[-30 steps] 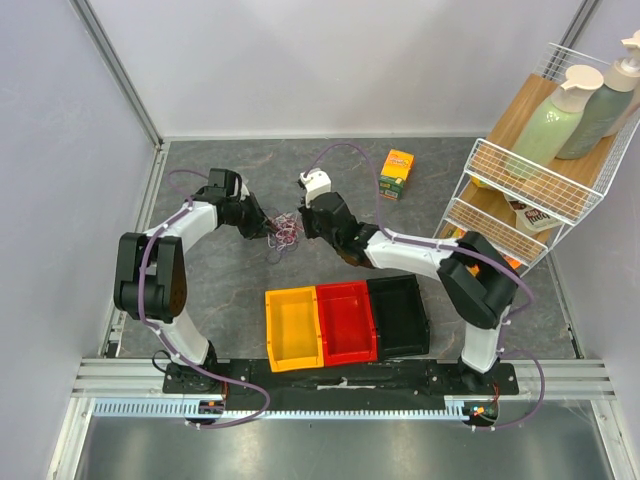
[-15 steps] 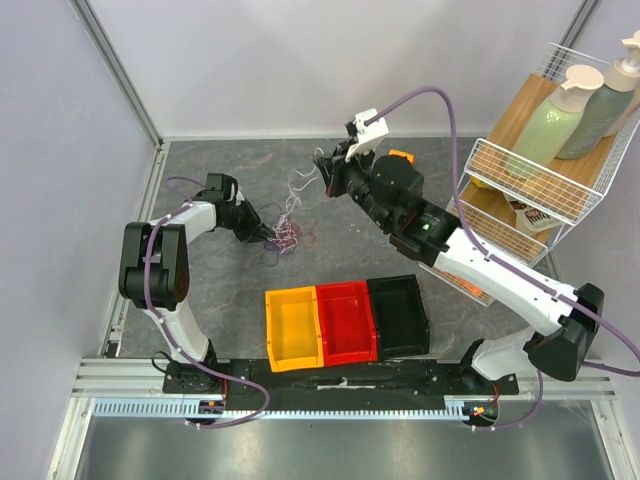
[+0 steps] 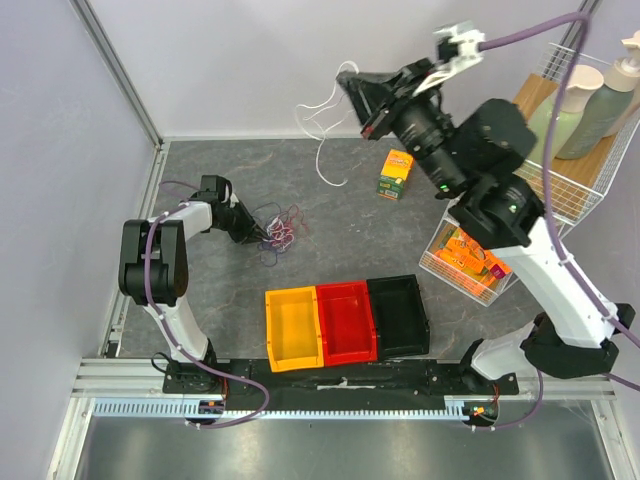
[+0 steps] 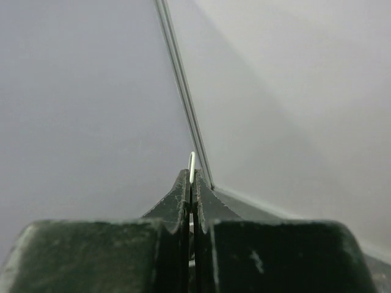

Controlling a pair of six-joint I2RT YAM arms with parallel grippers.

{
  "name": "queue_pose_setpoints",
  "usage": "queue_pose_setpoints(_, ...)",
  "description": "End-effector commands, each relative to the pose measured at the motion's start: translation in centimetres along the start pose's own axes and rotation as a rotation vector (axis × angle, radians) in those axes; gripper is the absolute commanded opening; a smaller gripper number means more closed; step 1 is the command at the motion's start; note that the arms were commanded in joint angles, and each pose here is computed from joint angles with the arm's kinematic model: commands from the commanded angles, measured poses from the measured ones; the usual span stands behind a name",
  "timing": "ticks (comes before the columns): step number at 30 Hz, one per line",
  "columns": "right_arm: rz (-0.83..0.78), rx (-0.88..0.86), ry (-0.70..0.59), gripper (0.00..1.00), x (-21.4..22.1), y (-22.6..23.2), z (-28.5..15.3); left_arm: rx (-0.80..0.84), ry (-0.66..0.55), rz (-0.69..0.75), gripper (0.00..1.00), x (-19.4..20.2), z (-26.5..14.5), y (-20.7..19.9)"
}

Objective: Untangle the cables

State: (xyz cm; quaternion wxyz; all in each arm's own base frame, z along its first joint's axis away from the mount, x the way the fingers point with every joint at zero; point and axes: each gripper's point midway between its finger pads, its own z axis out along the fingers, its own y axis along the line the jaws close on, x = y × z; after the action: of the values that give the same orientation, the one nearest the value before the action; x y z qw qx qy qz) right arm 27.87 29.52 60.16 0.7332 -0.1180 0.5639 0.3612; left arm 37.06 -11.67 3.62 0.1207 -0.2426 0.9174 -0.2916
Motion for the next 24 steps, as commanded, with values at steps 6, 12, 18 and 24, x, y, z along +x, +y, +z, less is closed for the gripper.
queue_pose_setpoints(6,-0.051,0.031,0.109,0.00,1.0,-1.7,-5.6,0.045,0.006,-0.011,0.08,-0.7,-0.4,-0.5)
queue_pose_setpoints(12,-0.044,0.147,0.294,0.00,6.6,-5.7,-14.3,0.170,0.046,-0.030,0.08,0.4,-1.1,-2.6)
queue_pose_setpoints(18,0.016,0.118,0.532,0.00,14.9,-6.2,-20.3,0.215,0.076,-0.052,0.08,1.0,-0.8,-3.0)
queue_pose_setpoints(24,-0.002,0.193,0.647,0.00,19.7,-8.4,-23.6,0.215,0.074,-0.050,0.08,1.0,-0.9,-2.9)
